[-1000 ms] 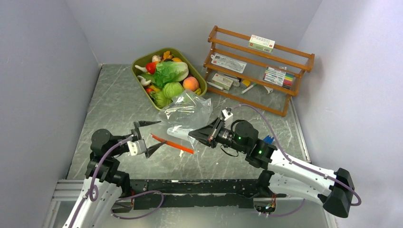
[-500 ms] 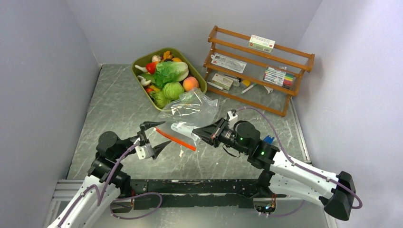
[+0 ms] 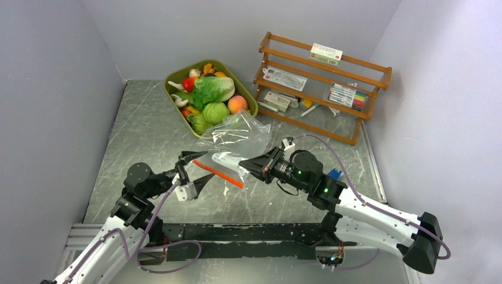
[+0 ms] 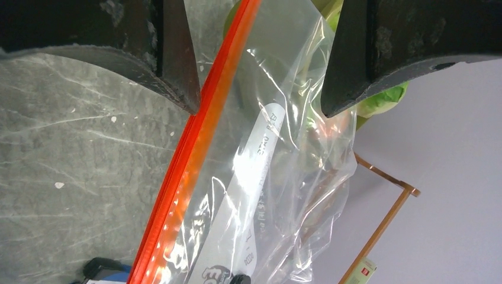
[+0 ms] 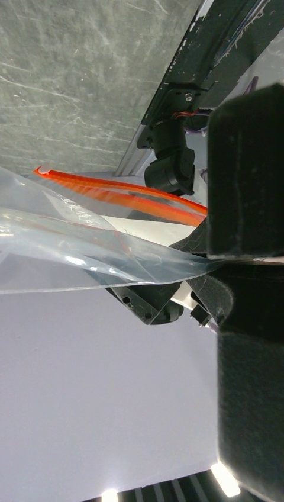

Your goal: Place the food in the zip-top bag and seal the zipper

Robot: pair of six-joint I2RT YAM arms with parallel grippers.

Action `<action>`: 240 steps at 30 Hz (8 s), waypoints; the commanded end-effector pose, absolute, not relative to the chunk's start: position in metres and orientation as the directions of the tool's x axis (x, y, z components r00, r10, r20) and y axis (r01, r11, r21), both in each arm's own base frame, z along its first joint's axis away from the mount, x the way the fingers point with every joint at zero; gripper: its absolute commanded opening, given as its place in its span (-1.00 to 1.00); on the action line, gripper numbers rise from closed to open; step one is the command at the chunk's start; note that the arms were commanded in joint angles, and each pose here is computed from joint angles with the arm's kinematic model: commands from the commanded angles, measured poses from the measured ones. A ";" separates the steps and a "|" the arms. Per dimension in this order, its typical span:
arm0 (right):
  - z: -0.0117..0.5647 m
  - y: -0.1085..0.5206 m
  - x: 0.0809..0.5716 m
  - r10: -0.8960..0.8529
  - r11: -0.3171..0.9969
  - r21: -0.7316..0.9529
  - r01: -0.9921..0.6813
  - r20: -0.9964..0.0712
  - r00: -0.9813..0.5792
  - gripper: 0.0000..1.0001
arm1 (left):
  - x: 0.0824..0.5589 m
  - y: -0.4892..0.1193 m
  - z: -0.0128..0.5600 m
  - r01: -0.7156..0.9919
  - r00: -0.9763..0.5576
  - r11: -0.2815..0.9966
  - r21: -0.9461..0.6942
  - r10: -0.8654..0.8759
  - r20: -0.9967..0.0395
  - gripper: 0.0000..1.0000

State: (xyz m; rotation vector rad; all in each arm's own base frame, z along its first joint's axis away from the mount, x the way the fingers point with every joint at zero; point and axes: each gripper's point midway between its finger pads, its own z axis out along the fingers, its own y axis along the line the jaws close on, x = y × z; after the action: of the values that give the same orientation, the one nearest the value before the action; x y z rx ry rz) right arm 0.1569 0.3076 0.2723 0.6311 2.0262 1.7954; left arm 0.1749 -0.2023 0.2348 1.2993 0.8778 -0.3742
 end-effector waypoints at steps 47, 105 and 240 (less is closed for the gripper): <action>0.249 0.314 0.143 0.473 0.011 0.975 0.221 0.189 -0.860 -1.00 | 0.192 -0.204 0.263 0.413 0.810 0.257 0.874 0.334 -0.482 0.17; 0.213 0.267 0.133 0.547 0.467 0.835 0.291 -0.015 -0.837 -0.91 | 0.138 -0.231 0.235 0.907 0.367 0.207 0.366 0.036 -0.929 0.30; 0.245 0.353 0.191 0.234 0.796 0.536 -0.282 -0.701 -0.674 0.19 | 0.223 -0.234 0.238 0.283 -0.595 0.619 -0.732 -0.486 -0.641 -0.86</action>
State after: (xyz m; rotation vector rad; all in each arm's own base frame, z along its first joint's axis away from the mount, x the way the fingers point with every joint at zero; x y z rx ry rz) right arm 0.1797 0.3446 0.2364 -0.0449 2.2243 0.8260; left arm 0.2254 -0.2299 0.2197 -0.1545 1.9656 -1.0183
